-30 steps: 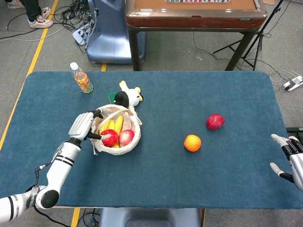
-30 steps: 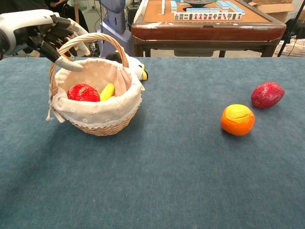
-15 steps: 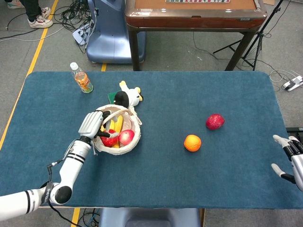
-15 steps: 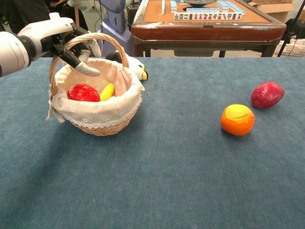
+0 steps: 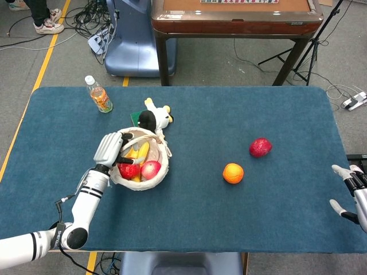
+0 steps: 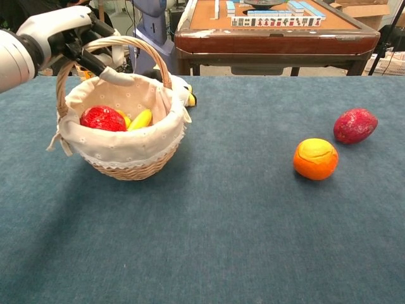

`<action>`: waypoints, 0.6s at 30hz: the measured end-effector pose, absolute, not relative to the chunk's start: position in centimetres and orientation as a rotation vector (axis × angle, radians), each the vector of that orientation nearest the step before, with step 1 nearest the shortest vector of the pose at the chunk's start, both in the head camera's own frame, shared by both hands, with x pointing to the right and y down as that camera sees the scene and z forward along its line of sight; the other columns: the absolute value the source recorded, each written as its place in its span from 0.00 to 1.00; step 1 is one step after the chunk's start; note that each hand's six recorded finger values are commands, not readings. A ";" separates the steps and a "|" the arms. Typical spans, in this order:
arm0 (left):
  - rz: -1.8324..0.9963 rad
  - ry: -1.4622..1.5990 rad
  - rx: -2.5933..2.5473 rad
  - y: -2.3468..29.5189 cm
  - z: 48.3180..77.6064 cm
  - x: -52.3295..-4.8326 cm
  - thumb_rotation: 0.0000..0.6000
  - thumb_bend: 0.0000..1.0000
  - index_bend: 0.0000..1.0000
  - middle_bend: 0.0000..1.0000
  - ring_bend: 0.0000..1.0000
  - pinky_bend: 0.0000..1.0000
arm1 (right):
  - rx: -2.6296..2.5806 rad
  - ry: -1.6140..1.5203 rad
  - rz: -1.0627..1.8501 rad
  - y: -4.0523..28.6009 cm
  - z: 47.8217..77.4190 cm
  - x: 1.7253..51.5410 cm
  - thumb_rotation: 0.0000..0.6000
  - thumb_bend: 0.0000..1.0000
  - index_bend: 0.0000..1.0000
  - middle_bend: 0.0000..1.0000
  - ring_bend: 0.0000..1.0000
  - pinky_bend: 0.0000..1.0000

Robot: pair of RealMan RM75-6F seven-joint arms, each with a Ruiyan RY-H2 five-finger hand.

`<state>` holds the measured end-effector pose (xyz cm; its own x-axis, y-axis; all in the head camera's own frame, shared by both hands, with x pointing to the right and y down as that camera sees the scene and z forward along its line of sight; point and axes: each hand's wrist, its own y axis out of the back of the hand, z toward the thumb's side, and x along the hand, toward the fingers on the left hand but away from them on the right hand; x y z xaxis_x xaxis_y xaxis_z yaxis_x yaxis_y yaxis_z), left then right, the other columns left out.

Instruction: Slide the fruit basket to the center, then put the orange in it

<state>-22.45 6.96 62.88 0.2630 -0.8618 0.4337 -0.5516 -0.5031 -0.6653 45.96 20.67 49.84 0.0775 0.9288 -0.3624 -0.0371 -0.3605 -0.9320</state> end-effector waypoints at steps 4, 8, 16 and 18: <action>-1.057 1.340 -2.154 6.7 61.9 -22.5 1.00 0.11 0.85 1.00 0.88 0.47 | -1.495 -0.935 1.423 20.8 49.8 46.1 1.00 0.18 0.20 0.29 0.26 0.34; -1.005 1.378 -2.173 6.8 61.0 -22.3 1.00 0.11 0.85 1.00 0.88 0.47 | -1.497 -0.933 1.426 20.8 49.9 46.1 1.00 0.18 0.20 0.29 0.26 0.34; -0.911 1.374 -2.238 7.4 59.5 -19.8 1.00 0.11 0.83 0.99 0.86 0.47 | -1.505 -0.929 1.428 20.9 50.1 45.9 1.00 0.18 0.20 0.29 0.26 0.34; -0.899 1.361 -2.250 7.5 59.4 -18.9 1.00 0.11 0.83 0.99 0.86 0.47 | -1.507 -0.926 1.428 21.0 50.1 45.9 1.00 0.18 0.20 0.29 0.26 0.34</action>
